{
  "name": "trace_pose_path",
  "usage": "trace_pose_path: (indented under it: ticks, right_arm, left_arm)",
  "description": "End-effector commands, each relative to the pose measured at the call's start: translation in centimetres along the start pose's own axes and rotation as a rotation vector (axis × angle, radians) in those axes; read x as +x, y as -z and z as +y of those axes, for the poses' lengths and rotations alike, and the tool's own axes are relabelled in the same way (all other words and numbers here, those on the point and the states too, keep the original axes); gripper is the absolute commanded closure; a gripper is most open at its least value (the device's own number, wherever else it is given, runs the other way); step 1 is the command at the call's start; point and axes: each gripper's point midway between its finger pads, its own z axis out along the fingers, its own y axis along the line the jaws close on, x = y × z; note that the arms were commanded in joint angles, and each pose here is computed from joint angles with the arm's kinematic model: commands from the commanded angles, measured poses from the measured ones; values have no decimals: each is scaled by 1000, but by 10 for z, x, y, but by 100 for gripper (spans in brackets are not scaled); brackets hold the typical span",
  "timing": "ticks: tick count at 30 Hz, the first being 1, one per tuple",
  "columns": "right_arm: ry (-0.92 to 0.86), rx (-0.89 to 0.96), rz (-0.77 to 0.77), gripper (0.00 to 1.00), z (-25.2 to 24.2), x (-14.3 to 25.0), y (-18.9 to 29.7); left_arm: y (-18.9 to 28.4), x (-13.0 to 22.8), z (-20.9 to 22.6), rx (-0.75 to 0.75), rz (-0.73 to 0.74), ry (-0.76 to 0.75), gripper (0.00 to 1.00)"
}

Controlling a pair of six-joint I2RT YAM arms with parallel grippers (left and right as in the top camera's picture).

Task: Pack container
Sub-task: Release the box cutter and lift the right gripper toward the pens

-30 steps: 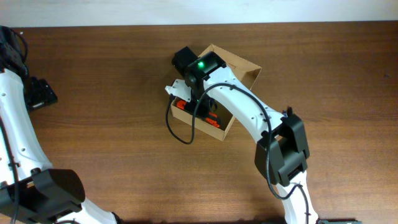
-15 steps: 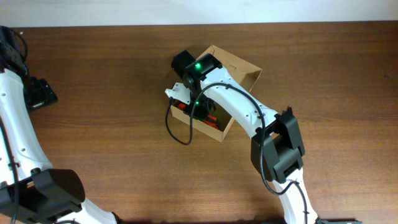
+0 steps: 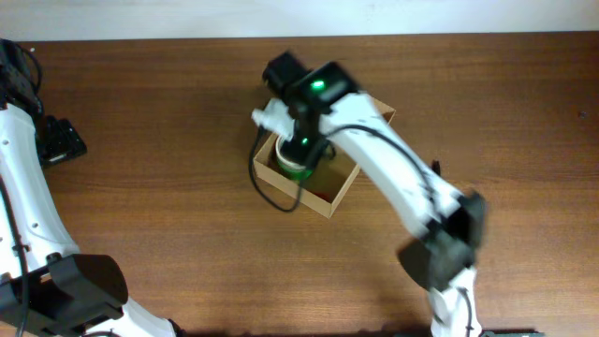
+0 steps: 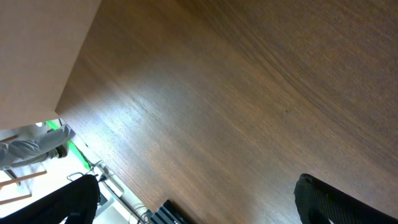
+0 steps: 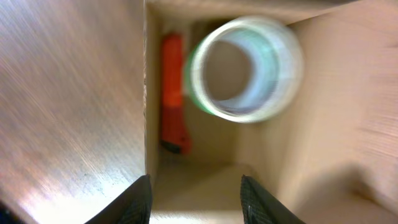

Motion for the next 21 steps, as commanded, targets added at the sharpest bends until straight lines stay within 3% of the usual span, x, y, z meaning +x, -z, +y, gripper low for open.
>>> trace_pose_path:
  ticks: [1,6,10,12,14,21]
  right_arm:
    - [-91,231,-212,52,-18,13,119]
    - [-278,472,-413,50,-42,78,228]
    - [-498,607,-483,42,-64,160,269]
    - [-610,642,-460,34,-75,195,264]
    - [-677,593,-436,34,-79,214,241]
    - [-986,298,-171,35,-94,251,98]
  left_arm:
    - [-5,0,-1,-3,15,-15,0]
    - [-5,0,-1,-3,14,-15,0]
    - [-5,0,-1,-3,15,-15,0]
    - [-5,0,-1,-3,15,-15,0]
    - [-5,0,-1,-3,15,-15,0]
    - [-5,0,-1,-3,14,-15,0]
